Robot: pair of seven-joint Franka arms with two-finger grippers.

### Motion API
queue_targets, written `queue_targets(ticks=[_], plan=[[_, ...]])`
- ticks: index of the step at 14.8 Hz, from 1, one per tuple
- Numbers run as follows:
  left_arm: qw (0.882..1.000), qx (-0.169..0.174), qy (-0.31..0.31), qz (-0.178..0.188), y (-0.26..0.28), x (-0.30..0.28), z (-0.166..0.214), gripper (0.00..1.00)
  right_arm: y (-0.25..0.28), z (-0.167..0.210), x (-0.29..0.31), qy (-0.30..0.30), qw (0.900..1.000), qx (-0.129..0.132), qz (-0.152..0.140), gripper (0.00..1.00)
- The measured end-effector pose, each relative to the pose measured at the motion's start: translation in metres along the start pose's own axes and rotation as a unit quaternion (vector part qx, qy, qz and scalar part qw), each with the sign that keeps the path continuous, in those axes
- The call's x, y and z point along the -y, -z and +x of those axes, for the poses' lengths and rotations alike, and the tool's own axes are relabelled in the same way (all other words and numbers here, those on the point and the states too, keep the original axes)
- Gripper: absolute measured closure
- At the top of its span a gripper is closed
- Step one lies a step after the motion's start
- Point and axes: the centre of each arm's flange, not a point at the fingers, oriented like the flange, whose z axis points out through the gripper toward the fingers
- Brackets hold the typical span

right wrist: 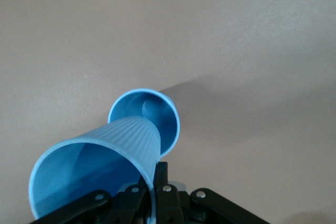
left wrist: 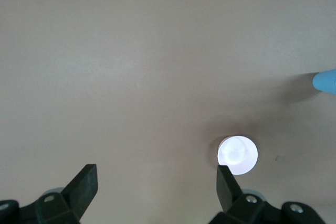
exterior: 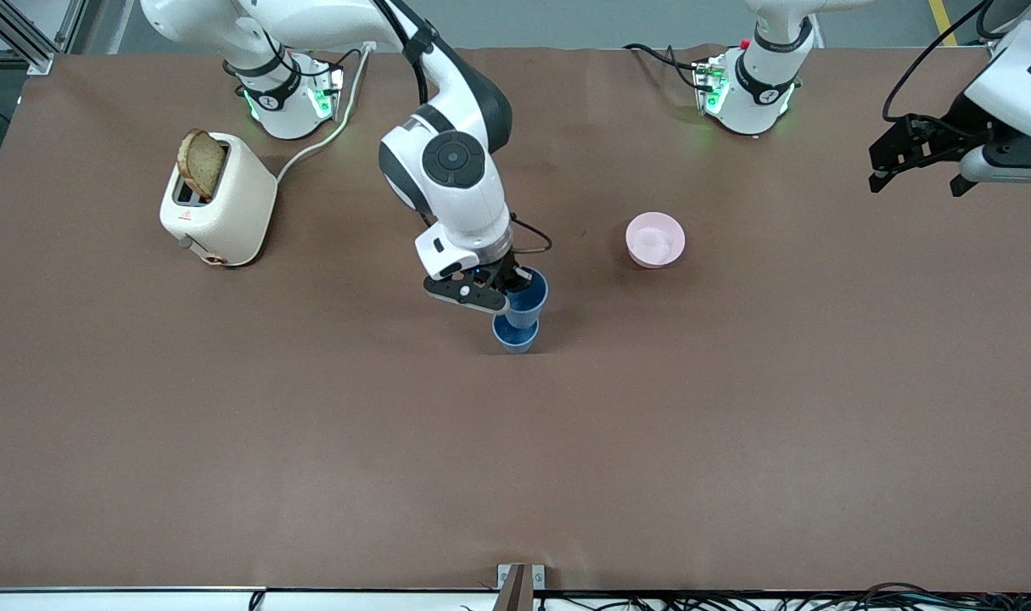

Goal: Stack blue cups with both arms

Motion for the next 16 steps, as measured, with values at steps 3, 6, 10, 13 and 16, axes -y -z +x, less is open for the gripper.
queue_targets(ticks=[3, 6, 10, 13, 16], plan=[[1.000, -0.002, 0.005, -0.002, 0.001, 0.006, 0.008, 0.00, -0.013, 0.001, -0.001, -0.001, 1.000, 0.002, -0.005, 0.95], [1.000, -0.004, 0.009, -0.004, 0.001, 0.008, 0.013, 0.00, -0.014, 0.002, -0.002, -0.001, 1.000, 0.002, -0.006, 0.95], [1.000, -0.002, 0.015, -0.006, -0.002, 0.015, 0.019, 0.00, -0.013, 0.007, -0.003, -0.005, 1.000, -0.001, -0.005, 0.61], [1.000, 0.003, 0.015, -0.007, -0.008, 0.016, 0.023, 0.00, 0.002, 0.029, -0.010, -0.017, 1.000, -0.012, 0.004, 0.31], [1.000, 0.008, 0.016, -0.007, -0.014, 0.018, 0.026, 0.00, 0.063, 0.077, -0.044, -0.016, 1.000, -0.024, 0.002, 0.01]])
